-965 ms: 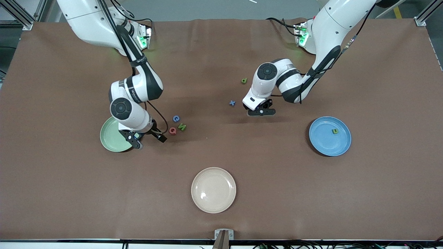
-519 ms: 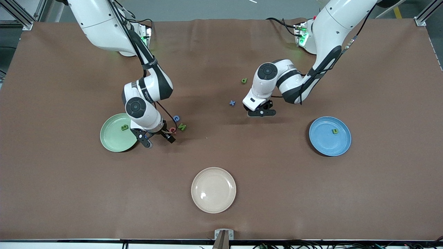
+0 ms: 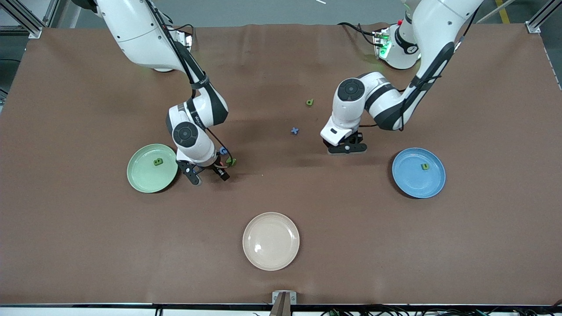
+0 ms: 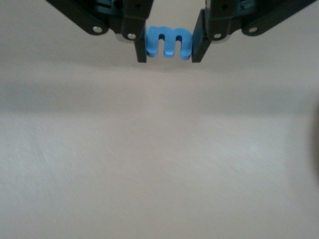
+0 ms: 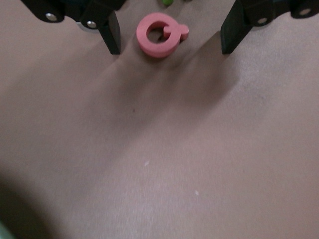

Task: Sort upper and lower case letters into plates
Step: 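Drop the m in the blue plate while the right gripper places q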

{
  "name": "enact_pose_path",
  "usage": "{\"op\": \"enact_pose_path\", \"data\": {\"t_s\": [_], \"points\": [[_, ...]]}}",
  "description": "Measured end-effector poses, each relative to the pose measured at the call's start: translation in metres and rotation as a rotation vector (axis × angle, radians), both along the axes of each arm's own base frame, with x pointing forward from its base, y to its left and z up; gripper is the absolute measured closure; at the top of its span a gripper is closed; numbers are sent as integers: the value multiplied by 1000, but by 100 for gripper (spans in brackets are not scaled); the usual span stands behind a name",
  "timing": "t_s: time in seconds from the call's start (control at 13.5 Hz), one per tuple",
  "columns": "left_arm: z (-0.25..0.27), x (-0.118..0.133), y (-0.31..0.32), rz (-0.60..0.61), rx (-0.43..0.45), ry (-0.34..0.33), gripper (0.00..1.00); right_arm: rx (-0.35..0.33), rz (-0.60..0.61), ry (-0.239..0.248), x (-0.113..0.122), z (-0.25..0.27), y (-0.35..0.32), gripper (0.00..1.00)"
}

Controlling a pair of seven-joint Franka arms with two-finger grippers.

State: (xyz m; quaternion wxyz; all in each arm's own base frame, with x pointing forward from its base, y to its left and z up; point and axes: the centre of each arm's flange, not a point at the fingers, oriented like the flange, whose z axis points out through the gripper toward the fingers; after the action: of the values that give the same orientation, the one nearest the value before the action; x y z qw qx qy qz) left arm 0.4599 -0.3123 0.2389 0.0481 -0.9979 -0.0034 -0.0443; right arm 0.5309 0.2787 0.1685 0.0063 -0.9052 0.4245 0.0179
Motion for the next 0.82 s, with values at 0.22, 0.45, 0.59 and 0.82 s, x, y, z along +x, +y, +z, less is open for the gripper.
{"op": "enact_pose_path", "data": {"t_s": [0.22, 0.45, 0.59, 0.82], "points": [[30, 25, 47, -18, -6, 17, 59, 2, -7, -4, 0, 2, 2, 19], [45, 49, 110, -24, -9, 40, 59, 1, -10, -4, 2, 7, 1, 53], [40, 57, 147, -31, -3, 61, 59, 2, -11, -3, 2, 9, 1, 56], [29, 62, 192, -42, -6, 96, 59, 1, -12, -1, 2, 9, 0, 56]]}}
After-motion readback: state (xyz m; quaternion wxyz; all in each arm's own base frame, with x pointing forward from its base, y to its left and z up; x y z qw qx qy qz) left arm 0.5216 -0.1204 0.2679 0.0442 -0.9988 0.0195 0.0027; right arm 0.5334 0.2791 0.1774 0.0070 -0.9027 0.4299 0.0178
